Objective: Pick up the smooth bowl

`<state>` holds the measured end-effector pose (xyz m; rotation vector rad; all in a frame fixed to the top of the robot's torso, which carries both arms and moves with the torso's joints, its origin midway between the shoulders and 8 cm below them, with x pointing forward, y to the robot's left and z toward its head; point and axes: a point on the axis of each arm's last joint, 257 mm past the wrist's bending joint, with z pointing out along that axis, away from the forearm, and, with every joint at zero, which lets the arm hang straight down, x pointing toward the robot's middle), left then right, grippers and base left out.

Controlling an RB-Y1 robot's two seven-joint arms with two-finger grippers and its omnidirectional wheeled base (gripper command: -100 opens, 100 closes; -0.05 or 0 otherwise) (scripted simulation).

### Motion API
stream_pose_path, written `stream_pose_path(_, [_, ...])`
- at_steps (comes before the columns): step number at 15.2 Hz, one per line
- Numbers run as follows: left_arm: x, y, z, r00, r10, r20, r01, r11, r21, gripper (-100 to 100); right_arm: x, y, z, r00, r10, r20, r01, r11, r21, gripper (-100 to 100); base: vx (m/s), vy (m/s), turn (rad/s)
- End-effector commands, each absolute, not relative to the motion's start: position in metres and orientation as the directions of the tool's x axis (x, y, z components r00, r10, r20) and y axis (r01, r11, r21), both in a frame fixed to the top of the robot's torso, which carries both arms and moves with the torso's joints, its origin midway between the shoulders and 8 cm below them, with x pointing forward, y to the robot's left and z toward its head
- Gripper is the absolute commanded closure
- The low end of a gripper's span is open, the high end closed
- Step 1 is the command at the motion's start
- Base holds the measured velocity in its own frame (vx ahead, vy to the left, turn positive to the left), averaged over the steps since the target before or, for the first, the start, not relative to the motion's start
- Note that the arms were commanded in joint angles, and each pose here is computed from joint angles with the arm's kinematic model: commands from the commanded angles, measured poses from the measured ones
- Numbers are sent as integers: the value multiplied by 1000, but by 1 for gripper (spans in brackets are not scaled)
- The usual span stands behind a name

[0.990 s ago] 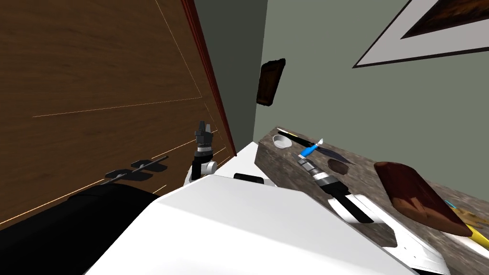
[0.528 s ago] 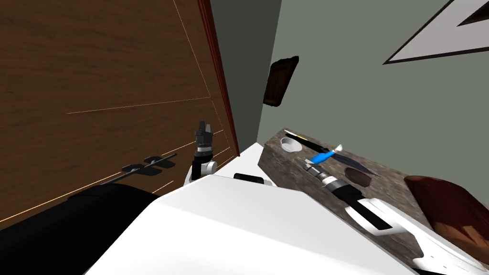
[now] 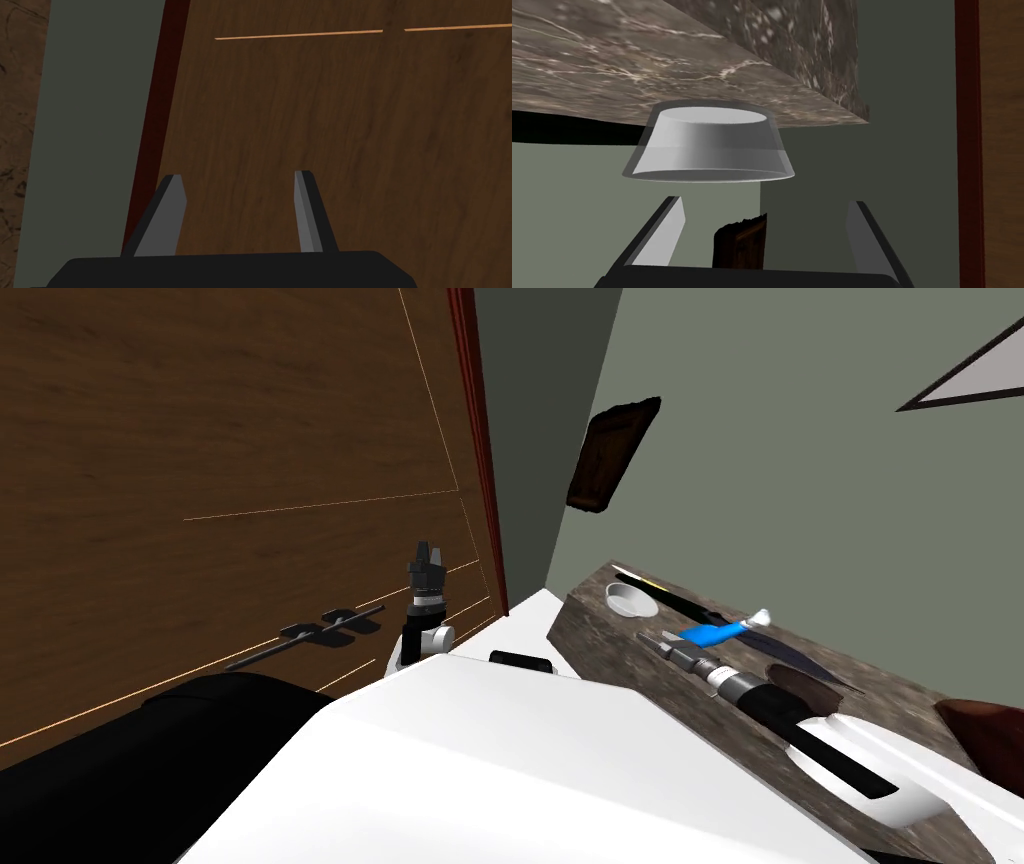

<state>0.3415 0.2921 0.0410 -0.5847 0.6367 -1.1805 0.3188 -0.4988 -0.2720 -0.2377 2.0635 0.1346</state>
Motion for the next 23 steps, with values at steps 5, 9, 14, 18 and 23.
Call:
stream_pose_path(5, [341, 292, 41, 250, -957, -145, 647, 276, -711, 0, 297, -559, -279, -546, -318, -775, -277, 942, -192, -100, 34, 81, 125])
stream_pose_path(9, [341, 292, 41, 250, -957, -145, 647, 276, -711, 0, 279, -599, -281, -590, -436, -680, -324, 899, -296, -100, 40, 80, 145])
stream_pose_path(14, [341, 292, 41, 250, -957, -145, 647, 276, -711, 0, 263, -631, -278, -618, -538, -574, -387, 843, -374, -100, 49, 73, 132])
stream_pose_path(18, [342, 292, 41, 250, -957, -145, 647, 276, -711, 0, 236, -666, -278, -643, -638, -423, -480, 766, -426, -100, 74, 99, 195])
stream_pose_path(23, [341, 292, 41, 250, -957, -145, 647, 276, -711, 0, 180, -697, -289, -656, -720, -225, -612, 683, -398, -100, 88, 83, 174])
